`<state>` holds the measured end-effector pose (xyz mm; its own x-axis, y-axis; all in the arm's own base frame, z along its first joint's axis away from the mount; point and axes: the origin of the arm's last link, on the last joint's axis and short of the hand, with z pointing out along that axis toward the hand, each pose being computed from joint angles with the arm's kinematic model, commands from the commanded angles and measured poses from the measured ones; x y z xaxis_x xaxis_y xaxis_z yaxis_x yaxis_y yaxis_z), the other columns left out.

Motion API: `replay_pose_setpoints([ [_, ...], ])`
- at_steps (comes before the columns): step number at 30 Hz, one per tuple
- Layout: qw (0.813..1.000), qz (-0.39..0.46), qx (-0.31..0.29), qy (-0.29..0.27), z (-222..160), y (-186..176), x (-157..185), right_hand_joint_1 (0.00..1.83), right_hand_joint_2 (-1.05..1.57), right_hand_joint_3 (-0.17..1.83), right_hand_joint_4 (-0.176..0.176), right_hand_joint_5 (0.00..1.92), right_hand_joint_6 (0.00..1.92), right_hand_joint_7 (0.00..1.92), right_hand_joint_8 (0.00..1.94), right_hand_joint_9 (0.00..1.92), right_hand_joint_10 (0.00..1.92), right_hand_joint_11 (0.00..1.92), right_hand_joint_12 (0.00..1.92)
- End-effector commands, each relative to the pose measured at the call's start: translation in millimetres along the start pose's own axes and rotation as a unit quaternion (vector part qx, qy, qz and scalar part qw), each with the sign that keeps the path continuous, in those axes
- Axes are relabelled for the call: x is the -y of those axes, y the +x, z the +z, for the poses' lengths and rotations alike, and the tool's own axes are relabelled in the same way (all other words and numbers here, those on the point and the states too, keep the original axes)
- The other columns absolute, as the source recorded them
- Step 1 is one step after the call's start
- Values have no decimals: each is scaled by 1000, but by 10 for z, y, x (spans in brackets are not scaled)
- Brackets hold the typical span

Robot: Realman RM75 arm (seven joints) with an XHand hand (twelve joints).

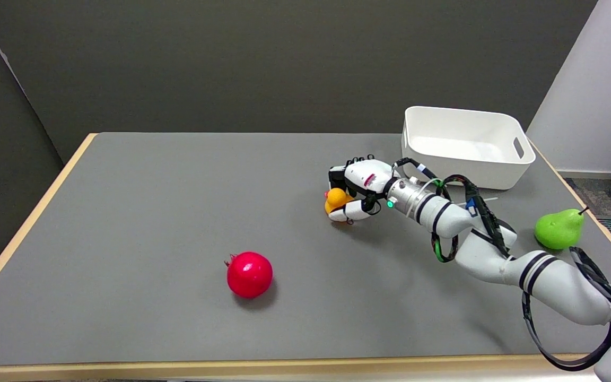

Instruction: Pick up the yellow duck.

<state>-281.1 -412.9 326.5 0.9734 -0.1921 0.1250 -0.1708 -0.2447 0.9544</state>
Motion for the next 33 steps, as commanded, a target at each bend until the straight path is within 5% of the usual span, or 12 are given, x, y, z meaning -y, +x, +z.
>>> replay_pose_setpoints([
  [1, 1000, -17, -10, 14, 17, 54, 45, 1192, 1222, 101, -171, 532, 1521, 862, 1375, 803, 1402, 340, 1785],
  [9, 998, -21, -52, 18, 41, 348, 34, 1189, 1250, 62, -176, 513, 1513, 853, 1412, 809, 1437, 314, 1815],
  [17, 978, -112, -177, -15, -149, 1321, -64, 1183, 1275, 21, -176, 509, 1522, 846, 1429, 791, 1421, 349, 1824],
  [27, 950, -159, -202, -176, -471, 1927, -772, 1190, 1261, 41, -176, 502, 1511, 858, 1404, 795, 1425, 452, 1889],
  [33, 938, -140, -162, -271, -629, 1900, -1345, 1189, 1262, 44, -176, 496, 1517, 855, 1408, 796, 1431, 469, 1871],
])
